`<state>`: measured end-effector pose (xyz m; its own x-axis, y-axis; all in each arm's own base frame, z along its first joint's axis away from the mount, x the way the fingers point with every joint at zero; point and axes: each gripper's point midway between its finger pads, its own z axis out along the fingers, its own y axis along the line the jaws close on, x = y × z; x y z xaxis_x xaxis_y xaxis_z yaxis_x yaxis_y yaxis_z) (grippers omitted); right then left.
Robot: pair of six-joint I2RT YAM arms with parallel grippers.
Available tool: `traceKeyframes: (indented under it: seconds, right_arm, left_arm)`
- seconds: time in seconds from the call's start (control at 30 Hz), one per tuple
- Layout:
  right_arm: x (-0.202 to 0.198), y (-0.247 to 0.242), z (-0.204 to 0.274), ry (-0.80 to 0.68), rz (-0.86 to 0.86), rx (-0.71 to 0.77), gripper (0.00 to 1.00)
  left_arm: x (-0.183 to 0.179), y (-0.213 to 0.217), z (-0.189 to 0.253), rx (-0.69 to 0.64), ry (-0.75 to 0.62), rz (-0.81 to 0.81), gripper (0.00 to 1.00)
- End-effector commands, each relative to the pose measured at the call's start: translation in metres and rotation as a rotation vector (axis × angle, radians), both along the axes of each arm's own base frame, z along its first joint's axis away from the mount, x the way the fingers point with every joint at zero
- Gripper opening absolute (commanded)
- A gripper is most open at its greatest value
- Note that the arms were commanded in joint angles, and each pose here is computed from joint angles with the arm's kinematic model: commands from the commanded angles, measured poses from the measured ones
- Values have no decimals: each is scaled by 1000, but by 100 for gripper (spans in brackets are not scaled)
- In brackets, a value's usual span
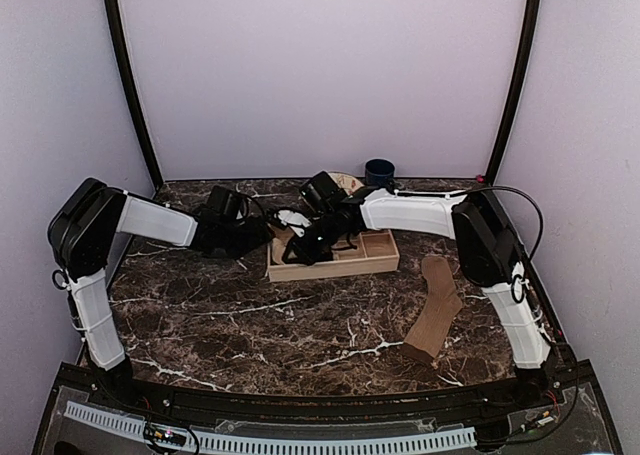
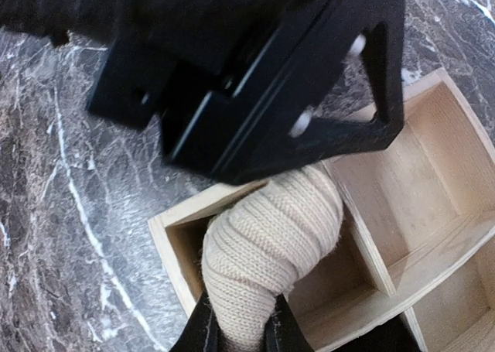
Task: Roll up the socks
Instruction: Move the storage box to the center of the board, then place the sock in the storage box.
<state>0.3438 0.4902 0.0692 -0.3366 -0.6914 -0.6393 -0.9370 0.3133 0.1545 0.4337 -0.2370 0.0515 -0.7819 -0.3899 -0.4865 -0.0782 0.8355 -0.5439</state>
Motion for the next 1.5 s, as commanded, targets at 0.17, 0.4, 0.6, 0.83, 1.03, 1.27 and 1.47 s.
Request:
traceKeyframes:
  seconds: [0.17, 0.4, 0.6, 0.83, 1.03, 1.27, 1.47]
  right_arm:
    - [-113, -30, -63, 367, 13, -182, 0]
    - [-153, -44, -56, 451, 22, -240, 0]
    - [-180, -72, -46, 482, 19, -302, 0]
    - [-179, -66, -32, 442, 72, -345, 0]
    - [-172, -51, -33, 438, 96, -393, 0]
    - [-146, -32, -40, 341, 17, -355, 0]
    - [-124, -19, -43, 230, -44, -268, 0]
  left_arm:
    - [-20, 15, 22, 49, 46, 10, 73]
    - [-43, 34, 24, 83, 80, 34, 73]
    - [-60, 42, 29, 87, 88, 15, 73]
    - [-73, 37, 19, 71, 148, -38, 73]
    - [-68, 22, 19, 45, 135, -108, 72]
    - [-70, 10, 4, 12, 181, -162, 71]
    - [-70, 6, -2, 1, 197, -179, 70]
